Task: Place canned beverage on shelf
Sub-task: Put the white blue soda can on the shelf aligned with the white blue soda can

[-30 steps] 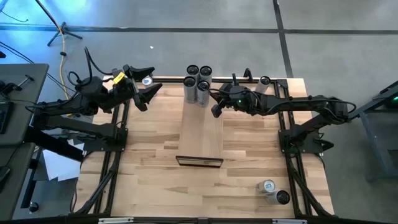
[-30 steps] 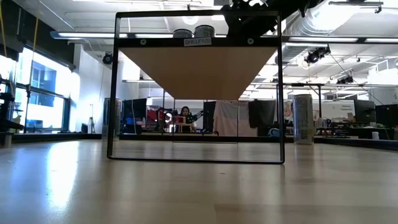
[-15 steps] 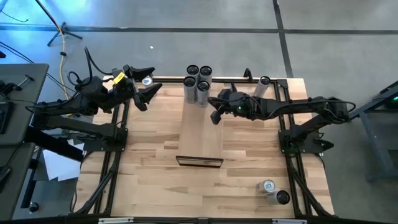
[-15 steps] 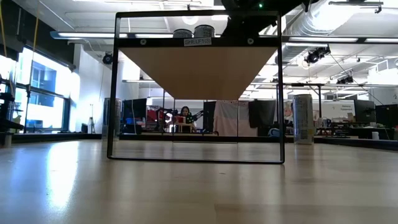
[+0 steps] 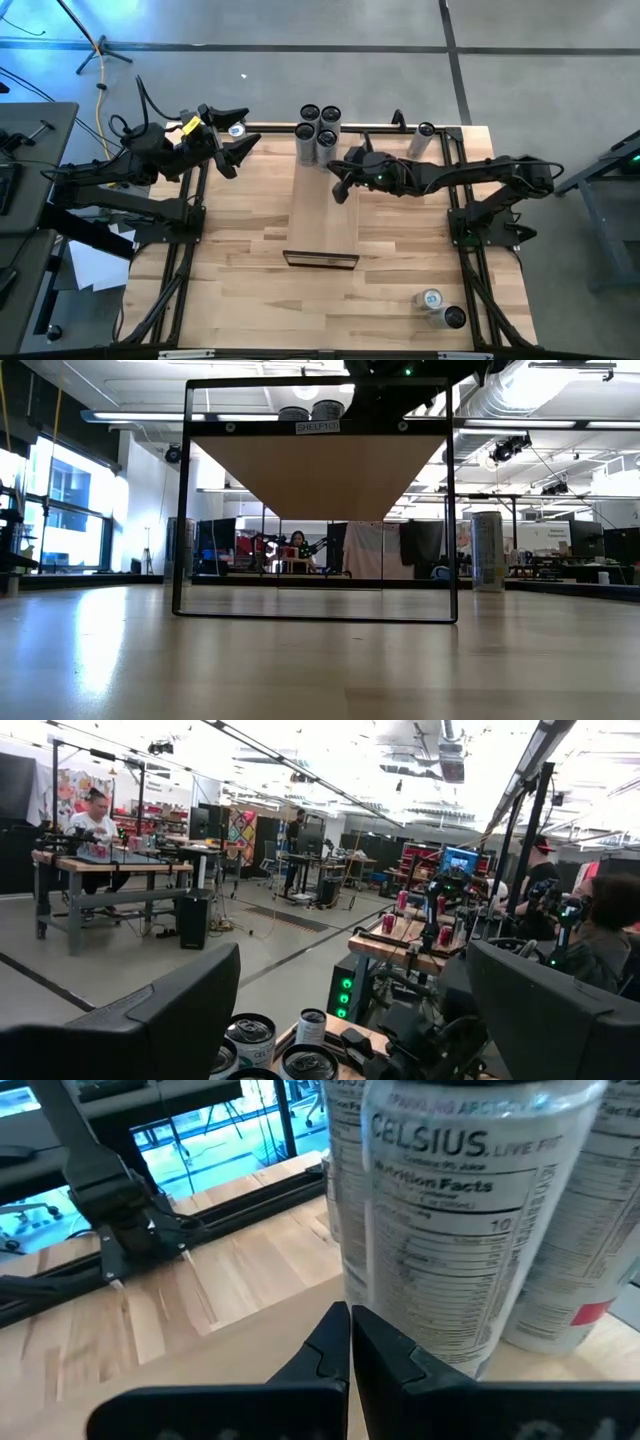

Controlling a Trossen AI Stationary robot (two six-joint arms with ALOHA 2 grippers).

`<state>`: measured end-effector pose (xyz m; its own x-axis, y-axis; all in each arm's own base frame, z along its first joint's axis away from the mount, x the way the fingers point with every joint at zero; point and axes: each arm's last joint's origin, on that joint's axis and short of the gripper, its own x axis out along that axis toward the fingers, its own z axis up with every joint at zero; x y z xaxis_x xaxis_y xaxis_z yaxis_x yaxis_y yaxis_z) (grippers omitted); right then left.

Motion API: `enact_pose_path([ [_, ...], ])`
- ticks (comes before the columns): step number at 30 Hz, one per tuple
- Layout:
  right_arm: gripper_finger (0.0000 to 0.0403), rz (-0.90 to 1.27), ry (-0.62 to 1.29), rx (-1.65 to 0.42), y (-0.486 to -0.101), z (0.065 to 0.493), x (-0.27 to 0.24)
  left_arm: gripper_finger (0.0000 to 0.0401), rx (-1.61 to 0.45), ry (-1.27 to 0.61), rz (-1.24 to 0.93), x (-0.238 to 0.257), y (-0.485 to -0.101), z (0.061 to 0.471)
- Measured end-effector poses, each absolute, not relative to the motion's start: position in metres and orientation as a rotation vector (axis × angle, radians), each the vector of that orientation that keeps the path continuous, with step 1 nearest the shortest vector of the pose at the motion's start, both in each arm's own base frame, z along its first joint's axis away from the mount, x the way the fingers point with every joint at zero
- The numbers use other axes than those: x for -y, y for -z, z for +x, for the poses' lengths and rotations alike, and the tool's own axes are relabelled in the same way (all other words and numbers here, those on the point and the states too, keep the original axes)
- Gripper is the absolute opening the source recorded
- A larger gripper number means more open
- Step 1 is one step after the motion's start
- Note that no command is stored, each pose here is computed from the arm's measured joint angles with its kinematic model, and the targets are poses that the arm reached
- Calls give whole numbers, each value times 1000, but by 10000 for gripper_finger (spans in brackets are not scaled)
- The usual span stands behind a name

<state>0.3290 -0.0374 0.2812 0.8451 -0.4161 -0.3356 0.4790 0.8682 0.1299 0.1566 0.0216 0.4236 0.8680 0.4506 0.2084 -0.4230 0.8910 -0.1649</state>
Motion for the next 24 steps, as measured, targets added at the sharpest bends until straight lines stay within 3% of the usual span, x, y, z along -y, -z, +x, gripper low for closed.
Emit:
enact_pose_path([
  [24, 0, 216, 496, -311, -271, 336, 49, 356, 249, -456, -131, -22, -424, 157],
])
